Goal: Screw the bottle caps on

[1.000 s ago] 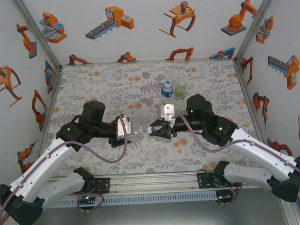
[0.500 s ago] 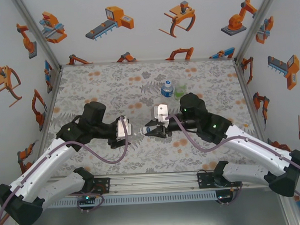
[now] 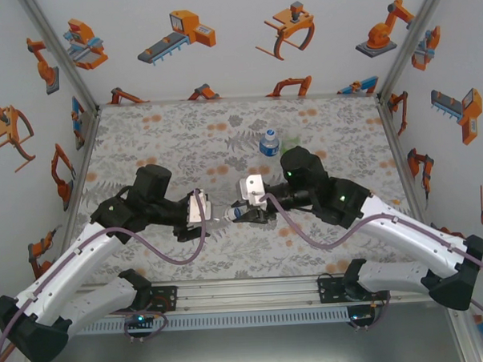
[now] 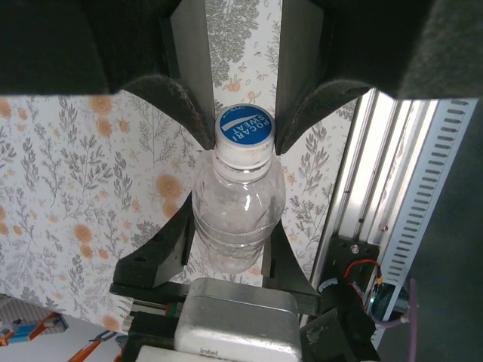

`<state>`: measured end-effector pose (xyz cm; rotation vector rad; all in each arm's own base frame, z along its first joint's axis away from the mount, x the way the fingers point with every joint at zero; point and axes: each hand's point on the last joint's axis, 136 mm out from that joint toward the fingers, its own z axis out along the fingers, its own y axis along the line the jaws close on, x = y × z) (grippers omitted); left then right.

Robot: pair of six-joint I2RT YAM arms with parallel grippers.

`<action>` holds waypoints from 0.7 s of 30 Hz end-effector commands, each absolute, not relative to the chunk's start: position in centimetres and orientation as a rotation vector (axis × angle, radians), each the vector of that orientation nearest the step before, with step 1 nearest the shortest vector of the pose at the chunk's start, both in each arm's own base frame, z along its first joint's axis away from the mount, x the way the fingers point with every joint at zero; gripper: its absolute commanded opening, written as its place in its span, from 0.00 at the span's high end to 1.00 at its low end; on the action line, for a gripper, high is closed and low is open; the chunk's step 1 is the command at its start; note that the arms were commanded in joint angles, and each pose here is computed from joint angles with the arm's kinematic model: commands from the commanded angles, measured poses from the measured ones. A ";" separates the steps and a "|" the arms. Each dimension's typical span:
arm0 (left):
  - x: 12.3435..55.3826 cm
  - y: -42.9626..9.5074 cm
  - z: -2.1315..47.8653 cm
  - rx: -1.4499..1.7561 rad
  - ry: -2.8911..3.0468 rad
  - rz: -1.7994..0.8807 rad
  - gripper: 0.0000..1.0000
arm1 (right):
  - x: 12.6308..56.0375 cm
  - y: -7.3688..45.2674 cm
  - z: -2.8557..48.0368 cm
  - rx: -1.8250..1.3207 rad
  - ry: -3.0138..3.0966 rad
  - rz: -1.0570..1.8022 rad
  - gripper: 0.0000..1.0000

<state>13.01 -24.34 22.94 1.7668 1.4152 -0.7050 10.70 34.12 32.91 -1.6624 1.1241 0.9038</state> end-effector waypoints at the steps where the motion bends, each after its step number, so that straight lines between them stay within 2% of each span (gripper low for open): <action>1: 11.5 -25.2 25.4 1.781 1.289 -0.805 1.00 | 10.1 34.4 33.4 -1.722 1.021 0.845 0.98; 13: 10.5 -25.8 25.6 1.808 1.284 -0.938 1.00 | 8.7 34.1 32.8 -1.756 0.897 0.795 1.00; 17: 11.0 -26.0 25.8 1.791 1.280 -0.911 1.00 | 9.2 34.3 32.5 -1.709 1.056 0.869 1.00; 21: 11.7 -26.0 25.7 1.763 1.284 -0.864 1.00 | 10.8 35.1 32.2 -1.525 1.363 0.998 1.00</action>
